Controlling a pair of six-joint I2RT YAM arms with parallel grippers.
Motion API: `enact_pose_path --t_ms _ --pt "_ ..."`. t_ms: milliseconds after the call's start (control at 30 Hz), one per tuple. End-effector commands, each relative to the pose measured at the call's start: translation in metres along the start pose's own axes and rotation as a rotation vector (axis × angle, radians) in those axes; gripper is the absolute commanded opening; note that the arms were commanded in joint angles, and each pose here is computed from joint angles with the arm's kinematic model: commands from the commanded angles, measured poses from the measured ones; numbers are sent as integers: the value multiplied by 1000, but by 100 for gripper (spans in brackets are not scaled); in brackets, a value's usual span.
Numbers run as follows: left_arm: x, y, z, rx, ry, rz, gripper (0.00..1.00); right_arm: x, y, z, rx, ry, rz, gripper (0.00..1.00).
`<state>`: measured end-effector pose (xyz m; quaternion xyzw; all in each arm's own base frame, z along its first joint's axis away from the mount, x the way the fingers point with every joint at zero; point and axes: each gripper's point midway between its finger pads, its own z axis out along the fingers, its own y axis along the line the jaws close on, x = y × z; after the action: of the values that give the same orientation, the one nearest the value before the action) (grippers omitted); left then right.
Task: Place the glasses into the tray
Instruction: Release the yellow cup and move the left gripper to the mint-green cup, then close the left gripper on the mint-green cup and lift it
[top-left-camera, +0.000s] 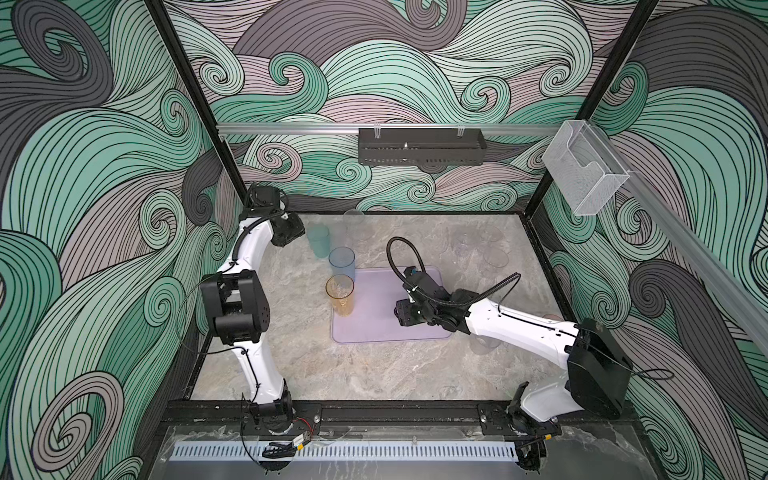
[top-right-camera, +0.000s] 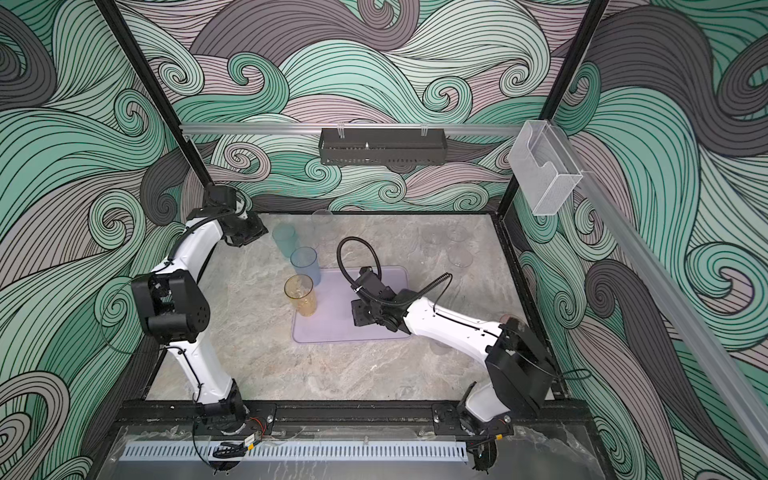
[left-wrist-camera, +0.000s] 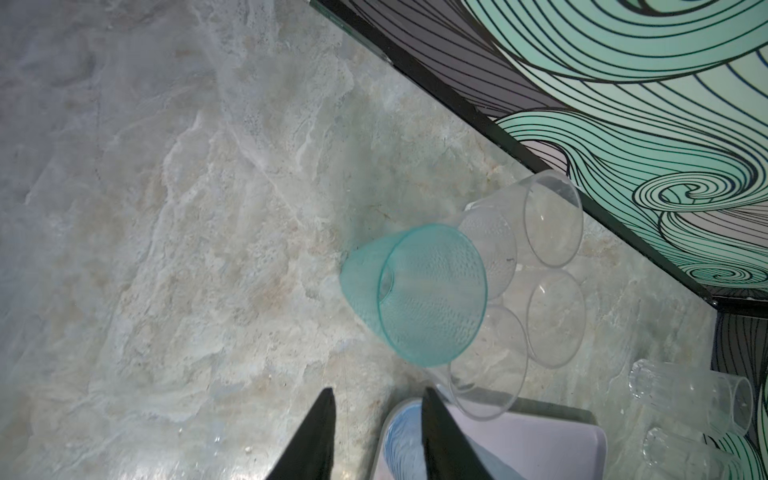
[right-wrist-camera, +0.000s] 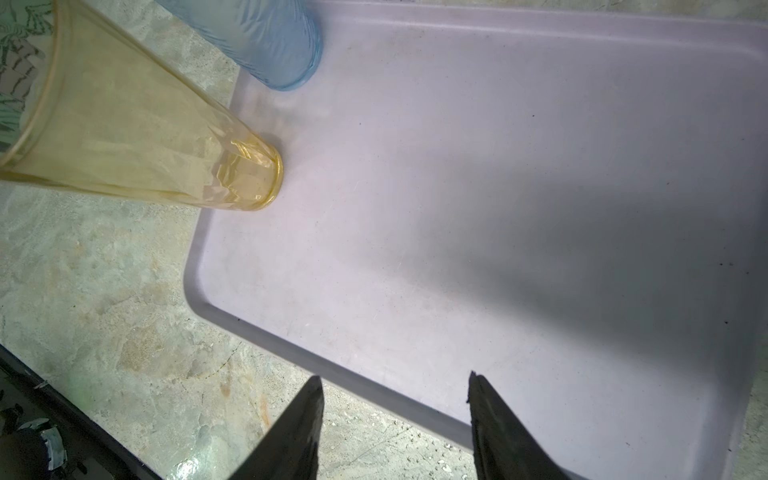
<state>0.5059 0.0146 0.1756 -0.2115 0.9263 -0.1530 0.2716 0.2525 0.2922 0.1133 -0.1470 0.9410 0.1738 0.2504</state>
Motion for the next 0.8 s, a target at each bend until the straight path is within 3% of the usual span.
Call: enact_pose_path --t_ms 0,467,633,767 --pt "3 -4 8 -4 47 44 38 7 -8 2 23 13 21 57" --pt "12 4 65 -77 110 114 36 20 -9 15 27 71 23 56" --pt "14 12 77 -112 119 95 31 24 -11 17 29 78 27 56" --pt "15 14 80 -119 121 82 20 25 -12 19 31 82 27 56"
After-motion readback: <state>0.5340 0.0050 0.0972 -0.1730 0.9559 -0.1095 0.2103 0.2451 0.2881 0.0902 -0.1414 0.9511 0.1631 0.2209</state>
